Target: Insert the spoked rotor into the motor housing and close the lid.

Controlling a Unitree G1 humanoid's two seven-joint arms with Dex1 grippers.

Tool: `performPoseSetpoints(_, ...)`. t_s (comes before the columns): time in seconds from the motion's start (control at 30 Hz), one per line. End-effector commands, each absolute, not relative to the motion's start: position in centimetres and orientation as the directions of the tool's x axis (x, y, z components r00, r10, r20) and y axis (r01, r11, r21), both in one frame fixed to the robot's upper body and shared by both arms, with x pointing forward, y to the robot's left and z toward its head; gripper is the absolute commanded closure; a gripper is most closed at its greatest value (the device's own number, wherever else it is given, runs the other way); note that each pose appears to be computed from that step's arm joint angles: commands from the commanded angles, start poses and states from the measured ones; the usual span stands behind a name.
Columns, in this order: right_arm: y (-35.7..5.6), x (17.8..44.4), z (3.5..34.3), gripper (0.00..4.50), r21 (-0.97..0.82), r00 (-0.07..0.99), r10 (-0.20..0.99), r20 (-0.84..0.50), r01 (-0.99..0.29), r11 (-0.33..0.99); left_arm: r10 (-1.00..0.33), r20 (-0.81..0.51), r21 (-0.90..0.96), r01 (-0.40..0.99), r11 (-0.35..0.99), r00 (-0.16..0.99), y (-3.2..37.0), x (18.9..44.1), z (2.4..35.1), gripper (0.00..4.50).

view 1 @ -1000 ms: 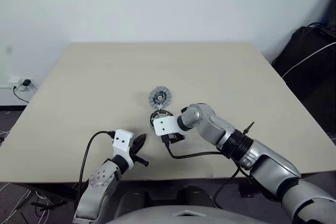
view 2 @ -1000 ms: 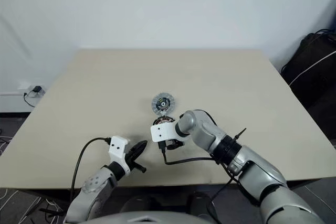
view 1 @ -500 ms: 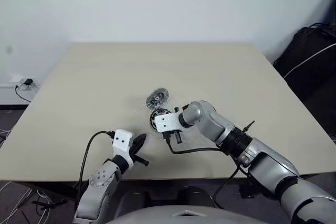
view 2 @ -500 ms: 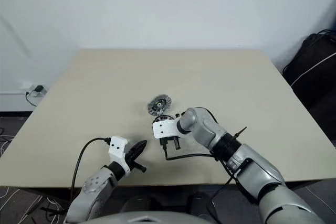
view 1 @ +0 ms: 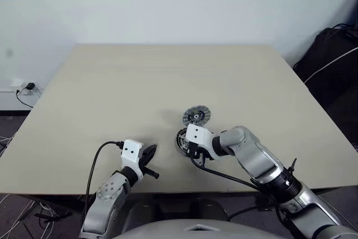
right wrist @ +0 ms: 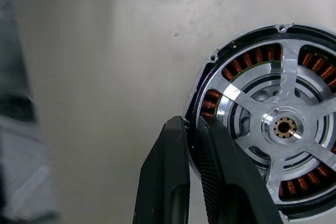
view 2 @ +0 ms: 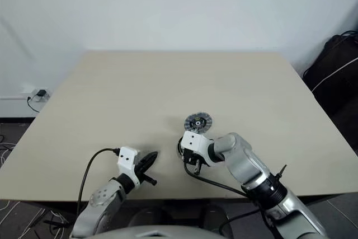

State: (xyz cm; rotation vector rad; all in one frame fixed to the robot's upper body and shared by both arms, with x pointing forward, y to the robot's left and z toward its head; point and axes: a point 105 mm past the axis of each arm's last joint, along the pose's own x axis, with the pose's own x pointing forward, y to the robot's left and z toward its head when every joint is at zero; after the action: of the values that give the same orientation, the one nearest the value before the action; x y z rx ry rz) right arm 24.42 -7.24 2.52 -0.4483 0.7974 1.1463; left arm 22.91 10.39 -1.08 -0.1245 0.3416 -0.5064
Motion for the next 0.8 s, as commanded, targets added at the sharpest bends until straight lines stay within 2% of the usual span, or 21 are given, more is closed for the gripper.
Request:
performPoseSetpoints(0.03, -6.7, 24.6, 3.8, 4.47, 0.111, 0.266, 0.648, -0.714, -0.870, 0.480, -0.521, -0.248, -0.200, 0.483, 0.853, 0.817, 9.9, 23.3, -0.3, 4.50)
performPoseSetpoints(0.27, -5.4, 26.4, 3.3, 4.47, 0.185, 0.378, 0.596, -0.708, -0.715, 0.674, -0.533, -0.249, -0.197, 0.497, 0.845, 0.809, 9.7, 23.5, -0.2, 4.50)
performPoseSetpoints(0.43, -4.2, 27.0, 3.3, 2.82, 0.189, 0.394, 0.599, -0.697, -0.705, 0.684, -0.525, -0.251, -0.193, 0.489, 0.850, 0.813, 10.0, 23.3, -0.2, 4.50)
performPoseSetpoints(0.53, -2.7, 27.3, 5.0, 1.86, 0.203, 0.398, 0.658, -0.639, -0.738, 0.643, -0.519, -0.252, -0.192, 0.483, 0.854, 0.817, 10.1, 23.3, -0.2, 4.50)
performPoseSetpoints(0.67, -1.8, 27.5, 7.1, 1.86, 0.150, 0.397, 0.702, -0.591, -0.801, 0.579, -0.514, -0.252, -0.192, 0.478, 0.857, 0.820, 10.1, 23.2, -0.2, 4.50)
performPoseSetpoints(0.8, -1.7, 26.8, 9.4, 1.86, 0.028, 0.346, 0.747, -0.568, -0.899, 0.438, -0.509, -0.251, -0.195, 0.472, 0.859, 0.823, 10.1, 23.2, -0.2, 4.50)
